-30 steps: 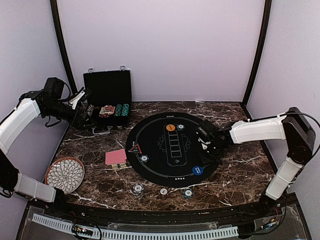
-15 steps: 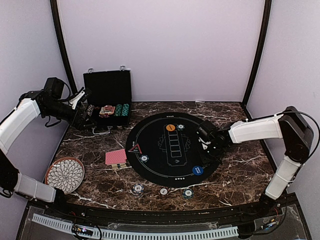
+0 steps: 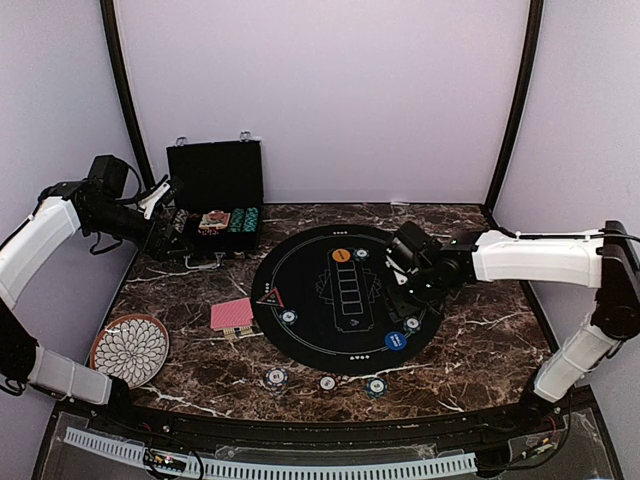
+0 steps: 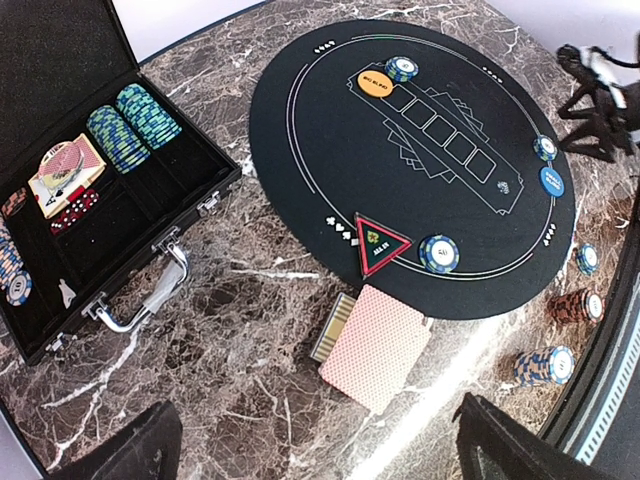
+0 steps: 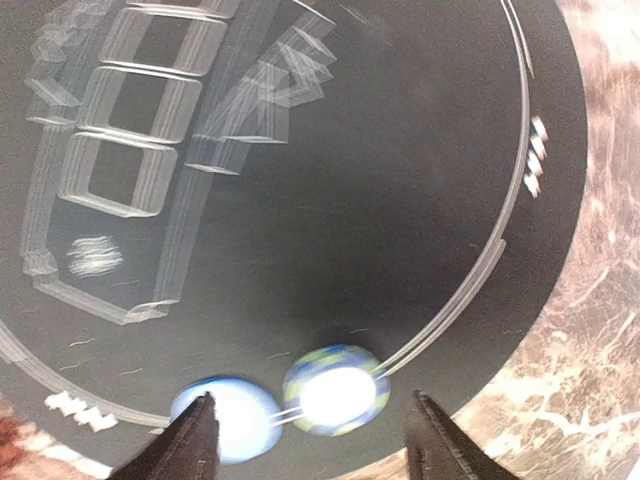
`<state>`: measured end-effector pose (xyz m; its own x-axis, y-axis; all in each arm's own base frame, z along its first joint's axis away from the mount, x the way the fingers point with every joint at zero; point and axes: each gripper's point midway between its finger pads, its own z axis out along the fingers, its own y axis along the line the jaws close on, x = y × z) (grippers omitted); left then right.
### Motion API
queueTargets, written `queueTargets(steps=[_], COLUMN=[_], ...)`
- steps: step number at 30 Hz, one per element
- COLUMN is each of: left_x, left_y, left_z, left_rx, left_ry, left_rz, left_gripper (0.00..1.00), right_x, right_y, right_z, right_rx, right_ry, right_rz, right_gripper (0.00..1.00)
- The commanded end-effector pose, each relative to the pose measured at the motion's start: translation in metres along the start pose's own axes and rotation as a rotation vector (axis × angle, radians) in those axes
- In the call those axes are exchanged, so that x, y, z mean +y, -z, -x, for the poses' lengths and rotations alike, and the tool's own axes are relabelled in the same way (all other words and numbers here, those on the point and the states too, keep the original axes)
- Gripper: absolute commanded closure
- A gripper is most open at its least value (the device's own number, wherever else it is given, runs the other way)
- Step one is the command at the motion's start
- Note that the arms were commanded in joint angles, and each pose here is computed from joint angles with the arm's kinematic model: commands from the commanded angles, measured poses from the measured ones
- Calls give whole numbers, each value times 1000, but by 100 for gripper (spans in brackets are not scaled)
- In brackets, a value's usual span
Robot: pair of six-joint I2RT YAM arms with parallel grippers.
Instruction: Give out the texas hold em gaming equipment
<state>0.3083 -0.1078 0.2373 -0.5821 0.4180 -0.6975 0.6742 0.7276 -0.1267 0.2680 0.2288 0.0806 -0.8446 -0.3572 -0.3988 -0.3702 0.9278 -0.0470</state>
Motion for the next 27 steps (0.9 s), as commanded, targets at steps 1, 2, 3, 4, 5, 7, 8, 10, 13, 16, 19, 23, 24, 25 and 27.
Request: queueTargets(steps=[1,2,3,4,5,7,8,10,13,16,19,23,24,25,27], left_x=[-4,-3,-2,-1,1,3,4,5,4,2,0,-2,-2,-2,-2], left_y=[10,10,9,9,8,6,6,4,1,1,2,3,4,4,4], left_z=[7,8,8,9,9,8,7,4,-1,-3,-4,-3,-3,-3,-3], left_rx=[-20,-24,-23,-30,-29,-31,-31,-23,-9,-5,-4,-9,-10,-10,-11], left_ry=[-30,-31,-31,-30,-23,-21,-21,-17,-14,-13,-13,-18,-19,-18,-19], left_rz=[11,14,18,24,33,44,48,47,43,35,27,22,22,22,22], left_gripper=[1,1,1,1,1,1,1,1,1,1,1,1,1,1,1], right_x=[55,67,79,90,102,123,134,156,183,199,214,224,225,225,226], right_y=[42,45,46,46,47,52,55,65,74,71,69,61,58,56,52], right_z=[2,-2,-8,-14,-19,-25,-26,-27,-31,-37,-45,-58,-60,-62,-64], right_rx=[-77,-75,-68,-56,-52,-59,-66,-85,-100,-84,-67,-33,-25,-18,-7], right_ry=[141,175,207,235,261,307,322,348,399,459,518,583,591,599,610], right_rz=[83,100,122,144,169,218,249,317,386,403,423,433,433,432,429], right_gripper=[28,26,23,21,19,16,14,11,6,4,2,1,1,1,3])
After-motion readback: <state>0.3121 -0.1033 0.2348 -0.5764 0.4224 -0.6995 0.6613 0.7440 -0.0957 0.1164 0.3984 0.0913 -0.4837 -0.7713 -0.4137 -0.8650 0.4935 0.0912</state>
